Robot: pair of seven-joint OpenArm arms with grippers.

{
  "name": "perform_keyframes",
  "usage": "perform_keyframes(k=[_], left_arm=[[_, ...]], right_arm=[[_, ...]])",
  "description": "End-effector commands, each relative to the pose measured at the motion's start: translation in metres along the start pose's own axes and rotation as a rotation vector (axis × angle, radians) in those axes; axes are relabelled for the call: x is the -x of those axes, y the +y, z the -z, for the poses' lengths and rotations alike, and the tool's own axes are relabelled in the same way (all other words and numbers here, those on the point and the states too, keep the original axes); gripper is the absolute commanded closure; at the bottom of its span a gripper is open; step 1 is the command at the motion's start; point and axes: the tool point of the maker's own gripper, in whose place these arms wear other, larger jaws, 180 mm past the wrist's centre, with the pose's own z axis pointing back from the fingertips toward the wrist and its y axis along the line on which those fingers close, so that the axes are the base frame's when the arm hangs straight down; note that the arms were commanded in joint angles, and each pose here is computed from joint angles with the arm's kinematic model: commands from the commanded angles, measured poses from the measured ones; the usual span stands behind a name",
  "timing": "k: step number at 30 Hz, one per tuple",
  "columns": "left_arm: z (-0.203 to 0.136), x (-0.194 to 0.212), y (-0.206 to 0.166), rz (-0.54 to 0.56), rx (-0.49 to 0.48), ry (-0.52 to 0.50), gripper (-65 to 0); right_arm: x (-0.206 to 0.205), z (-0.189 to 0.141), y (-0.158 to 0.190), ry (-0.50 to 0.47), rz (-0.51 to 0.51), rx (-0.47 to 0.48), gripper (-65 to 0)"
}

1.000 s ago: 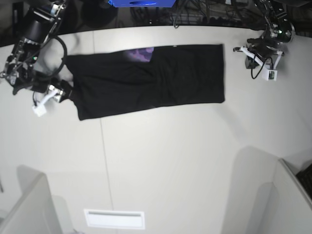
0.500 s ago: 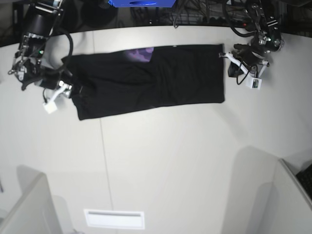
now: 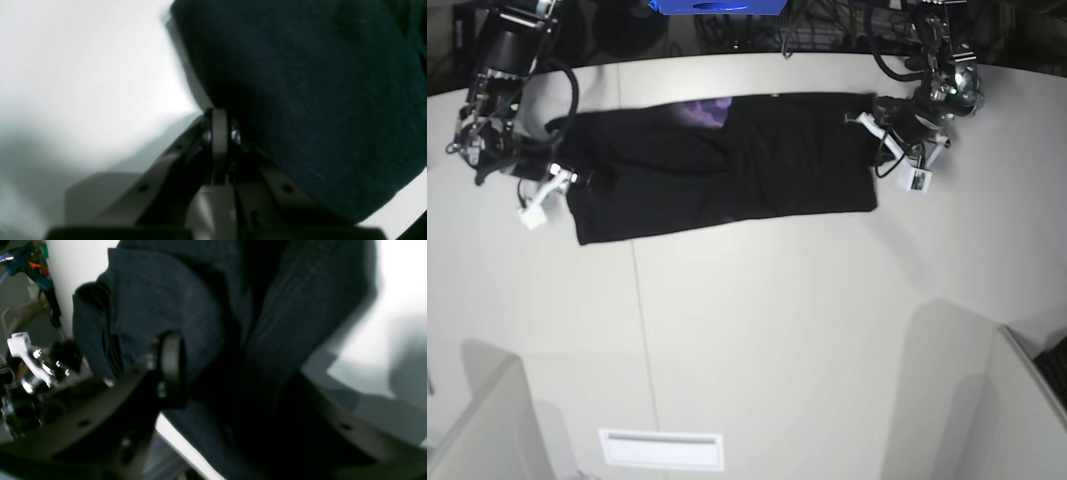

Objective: Fold the T-shirt properly
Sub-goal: 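Grasp both ends of the shortened strip and push them together, then fold the bundle with the right gripper toward the left gripper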

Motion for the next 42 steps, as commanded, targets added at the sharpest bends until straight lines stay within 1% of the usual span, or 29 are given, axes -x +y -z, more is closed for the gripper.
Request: perform_keyframes(k=[1,2,4,8,10,12,14,16,18,19,24,27,30,35,36,38,42], left_arm=[[0.001,0.018,-0.001,0.015,-0.007,0.083,0.0],[0.002,0.015,-0.004,0.021,0.000,0.079,0.0],[0.005,0.013,-0.008,0.021,0.005,0.077,0.0],[0.014,0.013,-0.025,0.002,0.011,0.091,0.0],[0.019,0.010,-0.034,0.007,0.027,0.091,0.0],[0.022,0.010,-0.044,0.022,0.052,0.095,0.0],[0.026,0.011,-0.059,0.029,0.084,0.098,0.0],[0.031,0.004,-0.071,0.030,0.106,0.085,0.0],[0.032,0.002,-0.076,0.031,0.118,0.081,0.0],[0.033,0.001,-0.081,0.028,0.126,0.079,0.0],[0.035,-0.002,-0.088,0.013,0.138,0.069,0.0],[0.035,-0.002,-0.085,0.015,0.130,0.071,0.0],[0.033,-0.001,-0.083,0.011,0.124,0.071,0.0],[0.032,0.000,-0.080,0.013,0.118,0.071,0.0],[0.031,0.000,-0.079,0.017,0.117,0.072,0.0],[0.031,0.001,-0.078,0.017,0.116,0.074,0.0],[0.031,0.001,-0.078,0.017,0.116,0.074,0.0]], right_arm=[[-0.016,-0.006,-0.001,-0.041,-0.016,0.010,-17.4],[-0.019,-0.007,-0.003,-0.062,-0.013,0.013,-12.9],[-0.026,-0.011,-0.008,-0.068,-0.034,0.051,0.0],[-0.030,-0.015,-0.021,-0.030,-0.075,0.146,0.0],[-0.034,-0.018,-0.018,-0.037,-0.114,0.175,0.0],[-0.039,-0.024,-0.012,-0.049,-0.178,0.208,0.0],[-0.040,-0.027,0.003,-0.074,-0.245,0.231,0.0],[-0.041,-0.034,0.015,-0.111,-0.255,0.267,0.0],[-0.038,-0.036,0.029,-0.144,-0.259,0.282,0.0],[-0.036,-0.036,0.037,-0.150,-0.282,0.286,0.0],[-0.022,-0.034,0.082,-0.141,-0.491,0.311,0.0],[-0.008,-0.027,0.099,-0.127,-0.554,0.320,0.0],[0.006,-0.016,0.105,-0.096,-0.583,0.339,0.0],[0.037,0.006,0.120,-0.020,-0.641,0.310,0.0],[0.042,0.010,0.123,-0.020,-0.652,0.310,0.0],[0.049,0.018,0.131,-0.040,-0.641,0.309,0.0],[0.064,0.032,0.148,-0.055,-0.621,0.263,0.0]])
